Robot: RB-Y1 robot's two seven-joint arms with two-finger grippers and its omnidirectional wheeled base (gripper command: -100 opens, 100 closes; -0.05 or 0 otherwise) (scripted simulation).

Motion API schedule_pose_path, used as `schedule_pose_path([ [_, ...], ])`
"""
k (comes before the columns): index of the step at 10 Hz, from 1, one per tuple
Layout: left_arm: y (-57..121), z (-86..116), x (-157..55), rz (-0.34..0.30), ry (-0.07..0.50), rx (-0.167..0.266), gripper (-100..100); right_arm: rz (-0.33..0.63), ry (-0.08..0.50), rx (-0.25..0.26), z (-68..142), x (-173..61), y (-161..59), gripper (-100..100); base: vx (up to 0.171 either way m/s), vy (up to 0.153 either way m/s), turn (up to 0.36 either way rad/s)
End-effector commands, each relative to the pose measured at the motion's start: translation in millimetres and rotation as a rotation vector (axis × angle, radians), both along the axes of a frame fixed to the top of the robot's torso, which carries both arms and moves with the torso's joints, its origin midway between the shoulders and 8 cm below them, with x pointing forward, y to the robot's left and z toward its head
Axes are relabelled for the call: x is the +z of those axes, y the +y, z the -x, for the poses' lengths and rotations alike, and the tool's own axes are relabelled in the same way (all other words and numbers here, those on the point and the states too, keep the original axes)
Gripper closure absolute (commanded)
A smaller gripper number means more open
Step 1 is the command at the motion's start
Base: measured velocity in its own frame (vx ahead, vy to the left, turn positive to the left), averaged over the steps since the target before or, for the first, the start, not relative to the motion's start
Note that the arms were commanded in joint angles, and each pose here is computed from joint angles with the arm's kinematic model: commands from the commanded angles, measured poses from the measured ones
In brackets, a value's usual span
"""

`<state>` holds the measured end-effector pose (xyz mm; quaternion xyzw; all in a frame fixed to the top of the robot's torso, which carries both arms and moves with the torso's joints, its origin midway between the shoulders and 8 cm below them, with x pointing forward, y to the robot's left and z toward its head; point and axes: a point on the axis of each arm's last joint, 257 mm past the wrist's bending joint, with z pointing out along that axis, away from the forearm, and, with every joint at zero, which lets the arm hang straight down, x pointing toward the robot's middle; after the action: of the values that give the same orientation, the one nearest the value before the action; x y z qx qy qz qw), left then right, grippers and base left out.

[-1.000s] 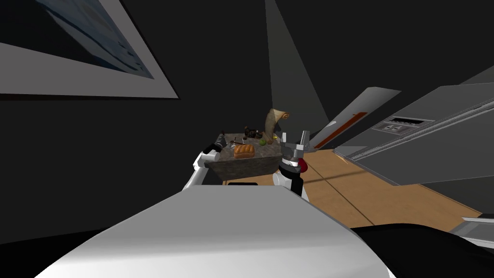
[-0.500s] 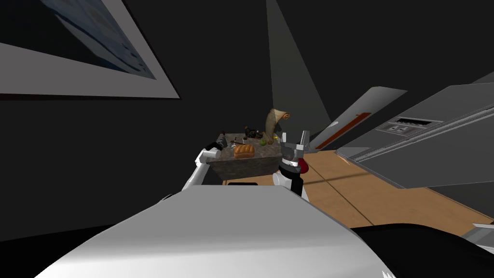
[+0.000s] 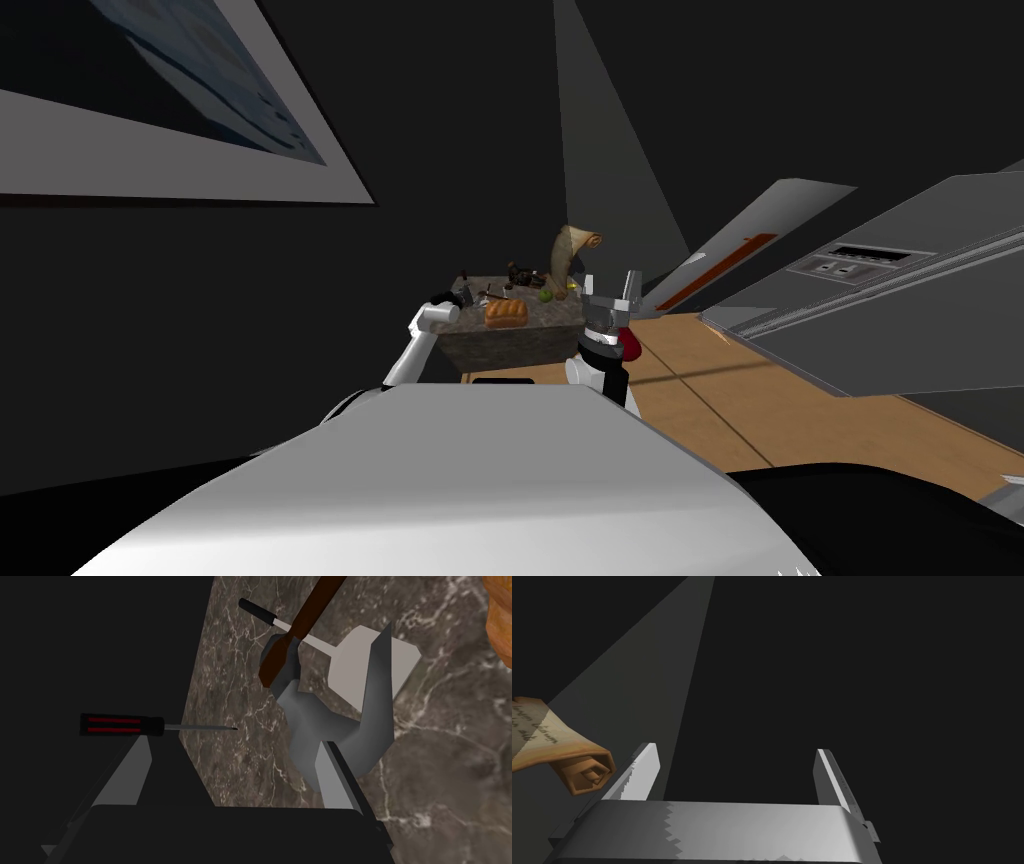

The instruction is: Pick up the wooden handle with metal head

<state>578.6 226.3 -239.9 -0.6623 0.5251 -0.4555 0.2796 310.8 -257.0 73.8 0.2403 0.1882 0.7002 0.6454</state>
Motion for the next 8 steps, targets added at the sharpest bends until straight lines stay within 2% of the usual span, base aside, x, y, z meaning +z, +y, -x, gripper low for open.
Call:
schedule_pose_path([
  [1,-2.1,-3,-6,0.023,0.049,0.005,-100,0.000,0.000,0.000,0,0,0,0,-0.003,-0.011,0.045],
  [4,-4.6,-2,-18,0.041,0.126,0.010,-100,0.000,0.000,0.000,0,0,0,0,0.000,-0.013,0.028],
  [5,-4.5,-1,-19,0.040,0.133,0.010,-100,0.000,0.000,0.000,0,0,0,0,0.003,-0.005,0.000],
  [8,-10.4,-2,-29,0.082,0.227,0.022,-100,0.000,0.000,0.000,0,0,0,0,0.003,-0.009,0.035],
])
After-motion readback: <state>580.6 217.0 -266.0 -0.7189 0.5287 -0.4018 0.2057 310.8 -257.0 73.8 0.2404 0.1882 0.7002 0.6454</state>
